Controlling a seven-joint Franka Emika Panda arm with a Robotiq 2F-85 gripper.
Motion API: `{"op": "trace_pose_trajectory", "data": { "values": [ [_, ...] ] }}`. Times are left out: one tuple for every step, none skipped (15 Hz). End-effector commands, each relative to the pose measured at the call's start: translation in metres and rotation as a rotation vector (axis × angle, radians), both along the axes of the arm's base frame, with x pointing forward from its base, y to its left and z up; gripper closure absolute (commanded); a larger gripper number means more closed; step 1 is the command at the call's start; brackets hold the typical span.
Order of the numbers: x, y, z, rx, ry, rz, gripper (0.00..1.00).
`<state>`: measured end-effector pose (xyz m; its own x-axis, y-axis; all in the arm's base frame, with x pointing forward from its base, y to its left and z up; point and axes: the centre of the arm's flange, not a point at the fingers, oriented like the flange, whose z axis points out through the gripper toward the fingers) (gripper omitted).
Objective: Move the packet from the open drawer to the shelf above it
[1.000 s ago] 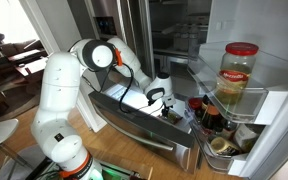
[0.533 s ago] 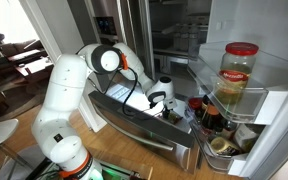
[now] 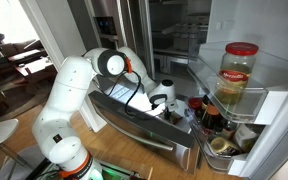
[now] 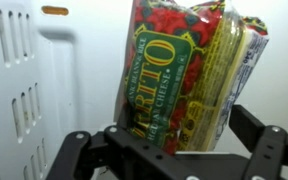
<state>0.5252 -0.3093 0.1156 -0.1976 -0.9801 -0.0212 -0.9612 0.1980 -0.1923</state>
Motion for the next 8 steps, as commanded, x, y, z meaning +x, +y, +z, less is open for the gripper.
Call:
{"op": "trace_pose_trajectory", "data": {
  "values": [
    [0.0072, -0.0106, -0.0181, 0.007, -0.023, -0.016, 0.00],
    [0.0078, -0.0115, -0.0197, 0.010, -0.020, -0.016, 0.00],
    [0.0080, -0.0123, -0.0212, 0.013, -0.017, -0.017, 0.03],
    [0.0084, -0.0132, -0.0222, 0.015, -0.016, -0.016, 0.15],
    [0.0084, -0.0140, -0.0238, 0.019, -0.012, -0.019, 0.27],
    [0.0085, -0.0146, -0.0251, 0.020, -0.011, -0.020, 0.30],
    [0.0089, -0.0148, -0.0250, 0.023, -0.011, -0.018, 0.37],
    [0.0099, -0.0147, -0.0242, 0.024, -0.012, -0.019, 0.44]
  ]
}}
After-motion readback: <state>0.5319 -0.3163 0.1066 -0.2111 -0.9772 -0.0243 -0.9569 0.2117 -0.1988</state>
